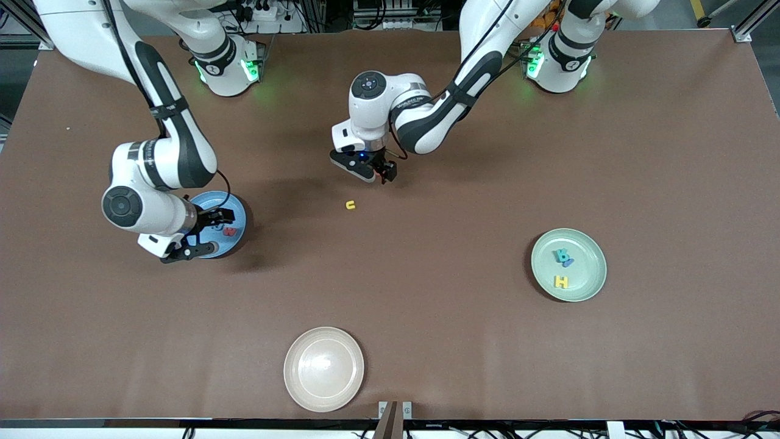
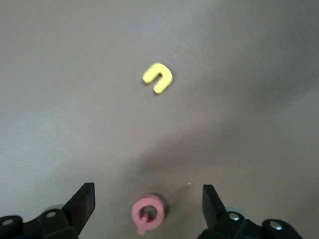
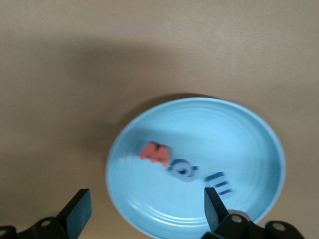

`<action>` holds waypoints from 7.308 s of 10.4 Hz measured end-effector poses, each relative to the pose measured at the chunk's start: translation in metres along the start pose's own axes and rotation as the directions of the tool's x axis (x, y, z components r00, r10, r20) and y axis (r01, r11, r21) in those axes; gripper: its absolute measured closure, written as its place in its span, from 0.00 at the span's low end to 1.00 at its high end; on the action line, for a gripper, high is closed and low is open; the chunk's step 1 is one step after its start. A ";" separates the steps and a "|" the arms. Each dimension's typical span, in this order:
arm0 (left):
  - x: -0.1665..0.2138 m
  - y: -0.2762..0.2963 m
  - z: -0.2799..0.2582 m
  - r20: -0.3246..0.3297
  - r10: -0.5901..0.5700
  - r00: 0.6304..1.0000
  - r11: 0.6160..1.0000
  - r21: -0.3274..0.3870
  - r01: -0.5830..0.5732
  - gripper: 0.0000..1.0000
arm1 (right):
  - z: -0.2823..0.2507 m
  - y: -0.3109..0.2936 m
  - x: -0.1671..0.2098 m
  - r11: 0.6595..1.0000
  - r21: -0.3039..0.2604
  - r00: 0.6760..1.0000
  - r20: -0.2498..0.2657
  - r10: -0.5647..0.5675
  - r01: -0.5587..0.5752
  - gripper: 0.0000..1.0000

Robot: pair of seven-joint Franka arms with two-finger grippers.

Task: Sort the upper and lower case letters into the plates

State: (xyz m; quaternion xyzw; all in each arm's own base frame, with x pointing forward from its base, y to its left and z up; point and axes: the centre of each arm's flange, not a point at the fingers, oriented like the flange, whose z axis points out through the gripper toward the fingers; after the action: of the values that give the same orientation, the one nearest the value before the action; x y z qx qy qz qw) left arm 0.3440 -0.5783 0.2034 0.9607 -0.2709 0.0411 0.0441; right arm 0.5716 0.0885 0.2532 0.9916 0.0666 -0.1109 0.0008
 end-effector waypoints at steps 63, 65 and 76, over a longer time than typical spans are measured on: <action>-0.017 -0.546 -0.417 -0.001 -0.507 0.862 0.844 0.202 0.496 0.00 | 0.086 -0.312 -0.043 0.261 0.151 0.269 0.039 0.962 -0.954 0.25; -0.022 -0.542 -0.431 0.032 -0.516 0.856 0.843 0.196 0.501 0.00 | 0.088 -0.312 -0.044 0.261 0.147 0.269 0.038 0.962 -0.954 0.25; -0.050 -0.568 -0.470 0.093 -0.602 0.793 0.798 0.080 0.597 0.00 | 0.091 -0.311 -0.045 0.262 0.142 0.270 0.035 0.962 -0.954 0.48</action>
State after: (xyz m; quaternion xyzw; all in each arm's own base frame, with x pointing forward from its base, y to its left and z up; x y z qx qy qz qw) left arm 0.5733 -0.0197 0.6291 0.9985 0.0464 -0.0236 0.0172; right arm 0.4669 0.3890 0.1790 0.8308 -0.5530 -0.0633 -0.0013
